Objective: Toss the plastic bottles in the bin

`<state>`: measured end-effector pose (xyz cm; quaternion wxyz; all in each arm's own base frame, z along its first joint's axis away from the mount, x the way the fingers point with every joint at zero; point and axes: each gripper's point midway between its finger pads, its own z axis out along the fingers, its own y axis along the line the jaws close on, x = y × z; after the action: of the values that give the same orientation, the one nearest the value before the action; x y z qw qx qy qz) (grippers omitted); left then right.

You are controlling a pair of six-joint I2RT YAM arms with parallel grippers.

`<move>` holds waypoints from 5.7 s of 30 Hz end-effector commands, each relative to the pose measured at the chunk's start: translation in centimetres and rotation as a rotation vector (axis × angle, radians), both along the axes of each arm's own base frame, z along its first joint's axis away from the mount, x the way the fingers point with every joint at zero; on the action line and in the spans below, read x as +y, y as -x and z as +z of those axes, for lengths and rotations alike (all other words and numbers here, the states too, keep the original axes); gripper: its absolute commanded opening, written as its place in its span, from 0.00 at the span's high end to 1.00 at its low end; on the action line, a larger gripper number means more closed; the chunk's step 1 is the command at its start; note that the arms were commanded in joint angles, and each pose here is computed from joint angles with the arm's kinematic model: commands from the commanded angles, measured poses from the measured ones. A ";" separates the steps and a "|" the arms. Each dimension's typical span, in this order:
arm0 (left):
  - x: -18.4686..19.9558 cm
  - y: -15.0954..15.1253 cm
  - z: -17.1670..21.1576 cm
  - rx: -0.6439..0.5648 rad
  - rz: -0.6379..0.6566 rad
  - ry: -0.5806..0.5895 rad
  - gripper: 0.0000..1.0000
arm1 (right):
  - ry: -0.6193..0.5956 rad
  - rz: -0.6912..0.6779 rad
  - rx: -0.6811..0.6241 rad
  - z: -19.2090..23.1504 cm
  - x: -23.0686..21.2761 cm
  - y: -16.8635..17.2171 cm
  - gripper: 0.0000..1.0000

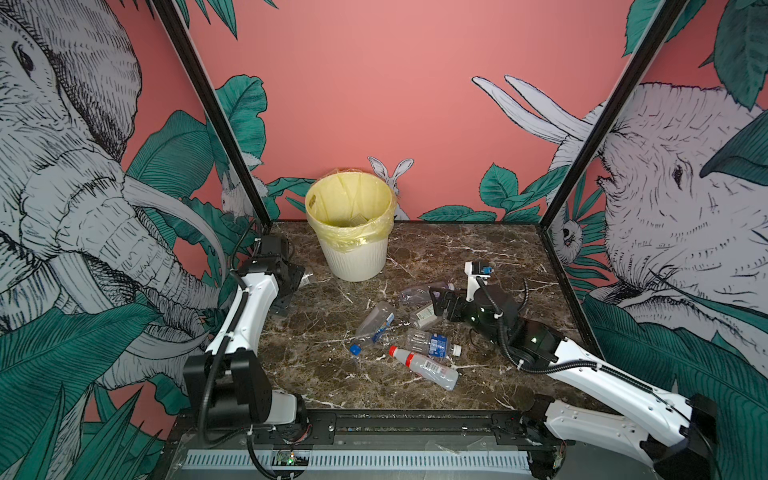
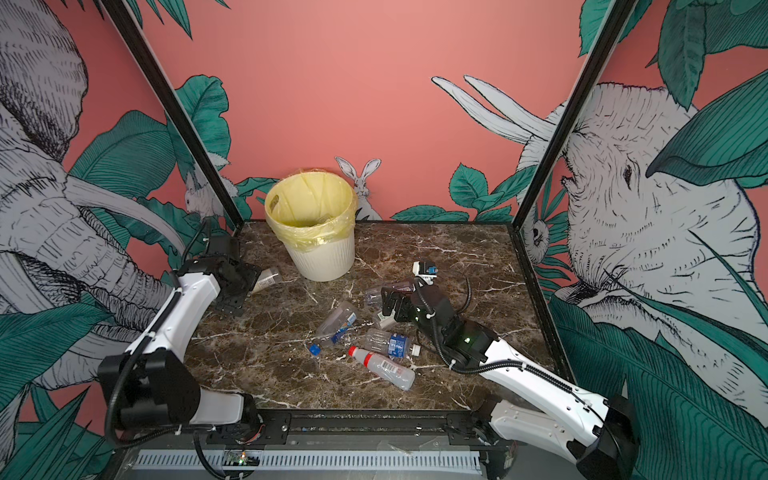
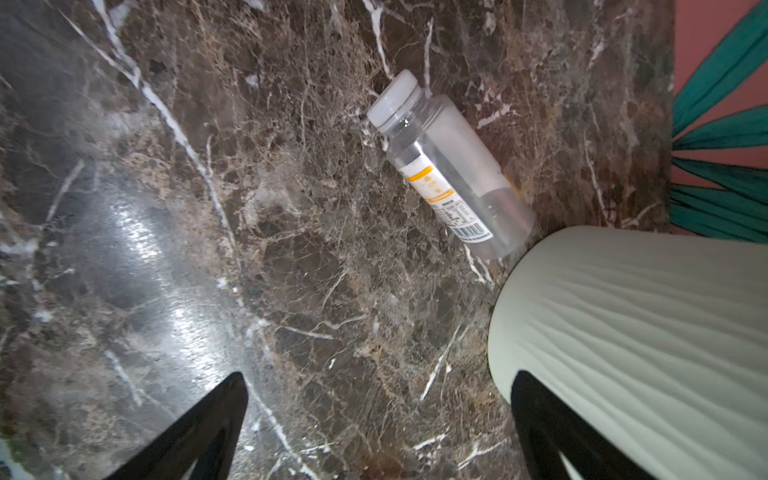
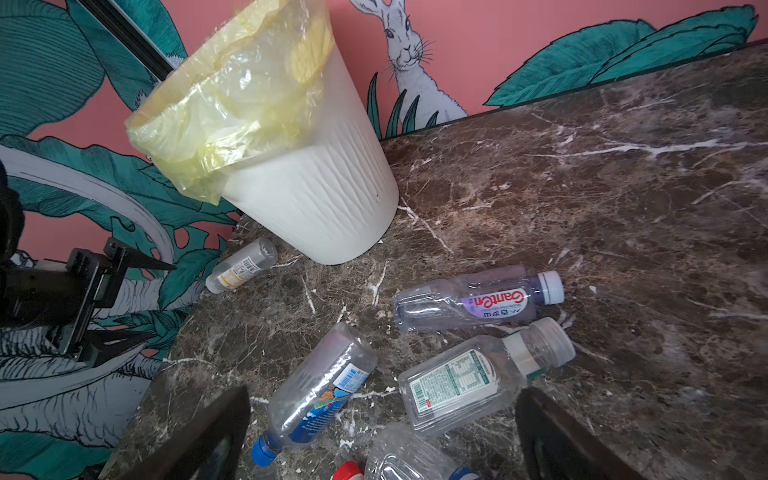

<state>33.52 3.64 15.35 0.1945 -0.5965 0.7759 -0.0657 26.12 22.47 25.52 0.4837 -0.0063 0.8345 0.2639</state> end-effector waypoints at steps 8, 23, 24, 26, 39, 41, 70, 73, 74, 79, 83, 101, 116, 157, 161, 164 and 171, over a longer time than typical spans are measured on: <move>2.8 -5.6 -1.4 -0.035 0.293 0.006 0.00 | 0.088 -0.074 -0.059 0.2 -2.8 -0.3 0.01; 6.5 -18.4 -7.2 -0.004 0.466 0.067 0.01 | 0.151 -0.101 -0.072 0.8 -3.7 -2.3 0.01; 6.4 -18.8 -7.8 0.018 0.468 0.073 0.00 | 0.154 -0.110 -0.072 0.9 -3.8 -2.5 0.00; 6.3 -19.0 -9.1 0.043 0.493 0.087 0.01 | 0.155 -0.123 -0.072 0.9 -4.1 -2.8 0.00; 7.2 -16.9 -13.2 0.107 0.630 0.101 0.27 | 0.144 -0.175 -0.066 0.9 -4.5 -4.3 0.00; 7.2 -16.4 -13.5 0.117 0.610 0.091 0.35 | 0.132 -0.172 -0.063 0.9 -4.2 -4.4 0.00; -1.7 -2.2 -4.1 -0.054 -0.410 0.073 0.70 | 0.165 -0.155 0.207 -4.7 -7.6 1.4 0.00; -3.6 -2.0 -2.8 -0.126 -0.496 0.139 0.70 | 0.169 -0.146 0.251 -5.9 -7.4 1.8 0.01; -4.1 -1.7 -2.4 -0.138 -0.520 0.157 0.71 | 0.164 -0.142 0.268 -6.3 -7.3 2.0 0.01; -6.8 -1.1 -0.4 -0.242 -0.696 0.219 0.80 | 0.131 -0.142 0.302 -7.6 -6.9 2.2 0.01; -8.2 -0.7 0.6 -0.323 -0.750 0.266 0.82 | 0.138 -0.136 0.314 -8.1 -6.7 2.2 0.01; -8.7 -0.9 11.9 -0.653 -0.849 0.130 0.99 | 0.052 -0.189 0.345 -10.7 -7.6 3.2 0.01; -7.1 0.5 16.0 -0.726 -0.796 -0.009 0.98 | 0.093 -0.212 0.307 -8.8 -8.2 2.7 0.01; -14.3 -2.1 31.3 -0.963 -1.027 -0.215 0.00 | 0.110 -0.047 0.282 -7.7 -7.7 5.0 0.01; -15.0 -0.3 29.1 -0.940 -1.087 -0.194 0.00 | 0.165 0.028 0.303 -8.3 -6.7 5.2 0.01; -15.9 1.0 26.6 -0.863 -1.143 -0.202 0.00 | 0.193 0.075 0.324 -9.2 -5.8 5.4 0.01; -17.6 4.6 21.3 -0.659 -1.285 -0.239 0.00 | 0.129 0.095 0.299 -9.8 -4.1 4.9 0.01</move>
<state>31.14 -14.40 38.45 0.4231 0.0286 0.8568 -0.2933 20.69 17.24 14.93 0.3206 -0.0341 0.9246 0.2029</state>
